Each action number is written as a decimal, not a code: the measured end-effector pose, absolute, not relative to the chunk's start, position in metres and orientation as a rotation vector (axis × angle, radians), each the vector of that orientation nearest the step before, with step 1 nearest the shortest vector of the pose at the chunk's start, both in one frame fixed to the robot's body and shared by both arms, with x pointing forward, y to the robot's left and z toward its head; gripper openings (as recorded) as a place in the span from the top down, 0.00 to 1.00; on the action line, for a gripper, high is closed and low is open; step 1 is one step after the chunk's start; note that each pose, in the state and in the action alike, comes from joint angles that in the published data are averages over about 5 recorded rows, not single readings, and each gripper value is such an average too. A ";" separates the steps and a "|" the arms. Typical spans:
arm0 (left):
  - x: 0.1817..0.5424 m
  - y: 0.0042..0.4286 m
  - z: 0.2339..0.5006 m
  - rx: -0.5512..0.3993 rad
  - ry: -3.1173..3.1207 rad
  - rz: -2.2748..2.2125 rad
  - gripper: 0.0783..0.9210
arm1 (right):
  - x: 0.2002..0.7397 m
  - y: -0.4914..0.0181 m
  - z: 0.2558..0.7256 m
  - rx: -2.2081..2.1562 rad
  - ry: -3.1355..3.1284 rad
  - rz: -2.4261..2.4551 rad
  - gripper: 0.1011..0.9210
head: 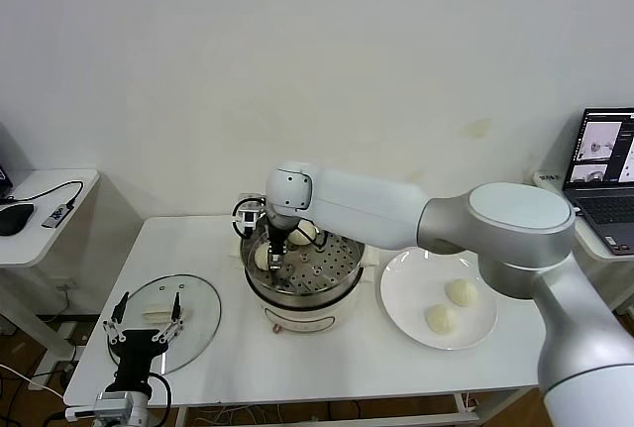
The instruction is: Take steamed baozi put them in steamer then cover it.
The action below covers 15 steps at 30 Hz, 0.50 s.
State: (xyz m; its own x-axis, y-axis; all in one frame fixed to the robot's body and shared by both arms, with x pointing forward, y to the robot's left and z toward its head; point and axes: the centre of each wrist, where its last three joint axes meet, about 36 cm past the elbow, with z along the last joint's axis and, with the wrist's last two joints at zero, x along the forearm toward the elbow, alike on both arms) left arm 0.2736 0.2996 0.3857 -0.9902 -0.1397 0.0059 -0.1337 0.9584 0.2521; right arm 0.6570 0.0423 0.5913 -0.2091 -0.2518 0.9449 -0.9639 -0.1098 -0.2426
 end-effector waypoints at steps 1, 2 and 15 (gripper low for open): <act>0.274 0.299 0.386 0.214 -3.087 -0.395 0.12 | 0.657 0.038 0.597 1.380 -1.489 1.377 0.12; 0.274 0.299 0.387 0.213 -3.089 -0.396 0.12 | 0.658 0.033 0.604 1.382 -1.482 1.389 0.12; 0.274 0.298 0.392 0.190 -3.094 -0.409 0.12 | 0.645 -0.097 0.684 1.357 -1.406 1.492 0.12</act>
